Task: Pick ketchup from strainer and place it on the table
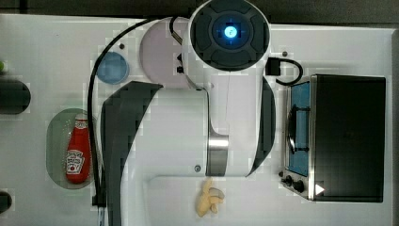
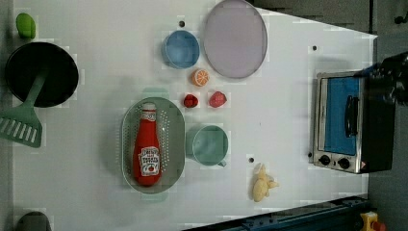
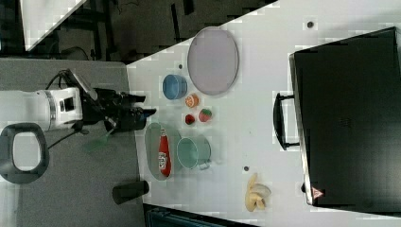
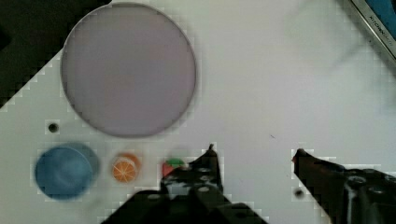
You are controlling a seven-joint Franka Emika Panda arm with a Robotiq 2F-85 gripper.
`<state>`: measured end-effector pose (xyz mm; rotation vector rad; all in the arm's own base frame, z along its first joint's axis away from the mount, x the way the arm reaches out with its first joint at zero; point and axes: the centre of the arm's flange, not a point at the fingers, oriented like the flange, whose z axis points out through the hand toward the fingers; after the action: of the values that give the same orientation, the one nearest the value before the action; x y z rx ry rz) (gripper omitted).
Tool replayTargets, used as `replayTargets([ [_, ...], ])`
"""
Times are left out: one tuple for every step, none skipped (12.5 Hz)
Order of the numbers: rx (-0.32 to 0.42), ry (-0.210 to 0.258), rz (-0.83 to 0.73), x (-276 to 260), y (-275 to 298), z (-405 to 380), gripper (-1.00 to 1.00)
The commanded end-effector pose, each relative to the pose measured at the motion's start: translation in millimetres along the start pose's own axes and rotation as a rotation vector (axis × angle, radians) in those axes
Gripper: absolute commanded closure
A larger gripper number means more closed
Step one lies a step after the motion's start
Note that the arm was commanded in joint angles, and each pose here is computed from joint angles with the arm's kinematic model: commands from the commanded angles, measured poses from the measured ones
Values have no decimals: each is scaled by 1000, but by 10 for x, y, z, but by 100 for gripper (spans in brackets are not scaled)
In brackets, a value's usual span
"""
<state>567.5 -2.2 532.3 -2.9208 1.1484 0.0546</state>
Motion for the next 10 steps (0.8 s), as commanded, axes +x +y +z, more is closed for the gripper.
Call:
replayTargets([
  [-21, -32, 127, -564, 822, -817, -60],
  [-16, -26, 121, -575, 788, -819, -82],
  [-11, -16, 107, -603, 716, -813, -99],
  [-6, -4, 83, -657, 594, -796, -100],
  [-1, 9, 51, -735, 439, -768, -100],
  [3, 21, 13, -838, 258, -731, -100],
  [3, 30, -29, -962, 71, -683, -100],
  [-1, 33, -73, -1104, -116, -620, -100],
  [-11, 30, -118, -1264, -294, -543, -100],
  [-23, 25, -163, -1431, -466, -457, -100],
])
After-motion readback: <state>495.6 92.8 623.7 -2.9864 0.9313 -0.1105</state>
